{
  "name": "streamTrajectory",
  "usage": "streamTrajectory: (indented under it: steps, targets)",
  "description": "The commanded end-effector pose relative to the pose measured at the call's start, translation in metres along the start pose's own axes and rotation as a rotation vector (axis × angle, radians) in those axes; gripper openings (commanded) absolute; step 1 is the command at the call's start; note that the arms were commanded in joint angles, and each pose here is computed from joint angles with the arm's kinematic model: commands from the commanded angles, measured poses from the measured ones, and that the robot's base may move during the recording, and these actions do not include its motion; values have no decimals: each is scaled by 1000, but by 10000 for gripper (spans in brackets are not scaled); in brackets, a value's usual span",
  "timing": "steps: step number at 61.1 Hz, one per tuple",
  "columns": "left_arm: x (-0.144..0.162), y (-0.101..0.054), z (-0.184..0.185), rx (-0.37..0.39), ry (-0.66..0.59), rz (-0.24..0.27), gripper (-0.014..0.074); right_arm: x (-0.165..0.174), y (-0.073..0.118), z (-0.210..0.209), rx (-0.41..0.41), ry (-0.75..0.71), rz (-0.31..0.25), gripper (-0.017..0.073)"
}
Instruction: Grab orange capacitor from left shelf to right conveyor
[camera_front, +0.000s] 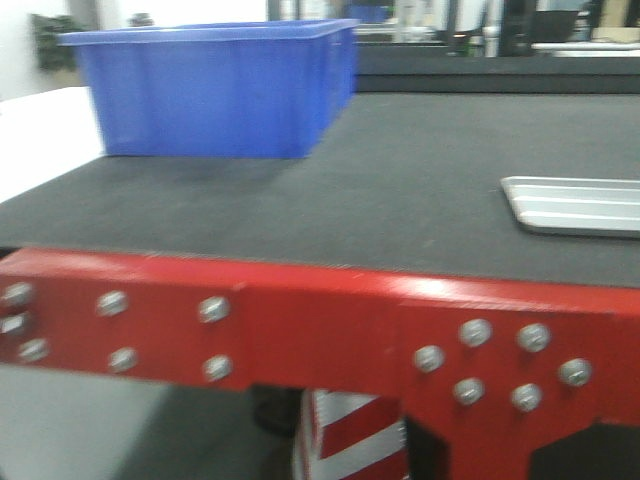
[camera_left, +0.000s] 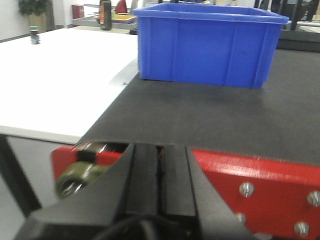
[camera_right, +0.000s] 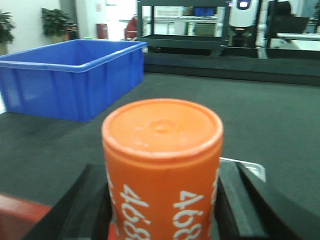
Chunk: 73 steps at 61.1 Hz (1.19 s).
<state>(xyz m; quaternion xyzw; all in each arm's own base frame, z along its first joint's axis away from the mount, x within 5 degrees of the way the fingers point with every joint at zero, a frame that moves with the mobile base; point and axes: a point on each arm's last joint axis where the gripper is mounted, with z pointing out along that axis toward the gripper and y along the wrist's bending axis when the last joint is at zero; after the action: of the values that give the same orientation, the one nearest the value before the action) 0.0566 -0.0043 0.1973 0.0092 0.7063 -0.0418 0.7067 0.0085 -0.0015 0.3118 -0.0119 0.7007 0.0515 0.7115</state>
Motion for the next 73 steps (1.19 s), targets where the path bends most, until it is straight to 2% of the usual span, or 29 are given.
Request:
streamTrajectory:
  steps: [1, 8, 73]
  targets:
    - [-10, 1, -2, -22, -107, -2, -127, -17, 1, -3, 0, -110, -18, 115]
    - [-10, 2, -2, -39, -108, -1, -127, -17, 1, -3, 0, -110, -18, 115]
    - [-10, 2, -2, -37, -108, -1, -127, -17, 1, -3, 0, -110, -18, 115]
